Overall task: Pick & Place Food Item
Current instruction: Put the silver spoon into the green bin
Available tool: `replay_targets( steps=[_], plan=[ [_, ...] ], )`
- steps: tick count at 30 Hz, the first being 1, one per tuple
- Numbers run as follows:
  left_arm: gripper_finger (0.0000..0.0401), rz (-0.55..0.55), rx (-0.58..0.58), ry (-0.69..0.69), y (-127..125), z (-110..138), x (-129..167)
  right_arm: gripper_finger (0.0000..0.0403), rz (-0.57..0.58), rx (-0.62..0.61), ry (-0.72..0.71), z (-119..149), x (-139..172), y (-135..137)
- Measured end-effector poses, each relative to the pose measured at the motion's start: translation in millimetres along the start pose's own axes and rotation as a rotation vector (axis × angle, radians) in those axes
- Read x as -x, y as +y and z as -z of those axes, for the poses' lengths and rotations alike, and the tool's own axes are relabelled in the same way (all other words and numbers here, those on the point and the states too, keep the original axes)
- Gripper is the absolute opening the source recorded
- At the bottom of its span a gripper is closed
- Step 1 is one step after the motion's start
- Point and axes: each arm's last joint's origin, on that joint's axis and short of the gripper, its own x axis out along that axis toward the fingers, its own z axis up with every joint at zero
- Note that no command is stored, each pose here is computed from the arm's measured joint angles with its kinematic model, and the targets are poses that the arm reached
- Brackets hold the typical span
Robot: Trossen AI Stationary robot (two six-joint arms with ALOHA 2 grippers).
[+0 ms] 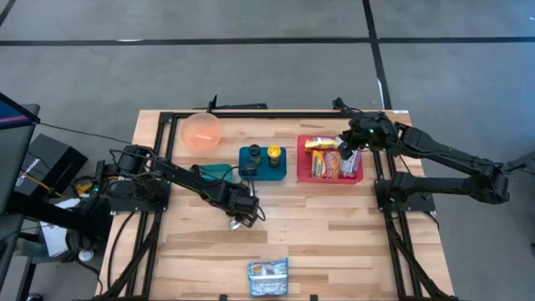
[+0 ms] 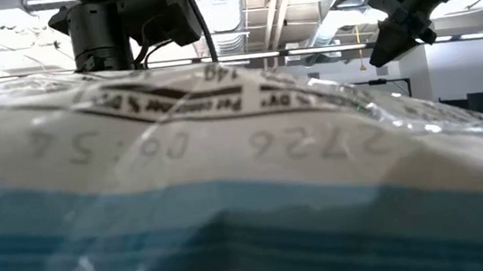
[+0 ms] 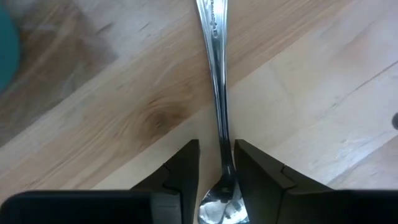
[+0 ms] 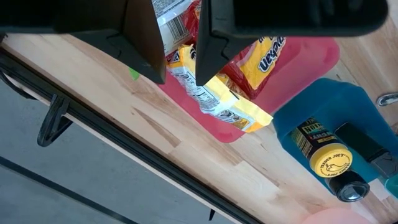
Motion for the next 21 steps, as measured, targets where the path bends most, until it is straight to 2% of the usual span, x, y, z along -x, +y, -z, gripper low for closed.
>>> replay_targets(
  steps=[14, 21],
  plan=[
    [0.0076, -0.051, -0.039, 0.035, 5.3, 3.0, 0.0, 0.0083, 0.0, 0.0, 0.001, 0.1, -0.1, 0.0],
    [0.0075, -0.061, -0.138, 0.02, 5.8, 2.7, -0.2, 0.0083, 0.0, 0.0, 0.001, 0.0, -0.1, 0.0]
  ],
)
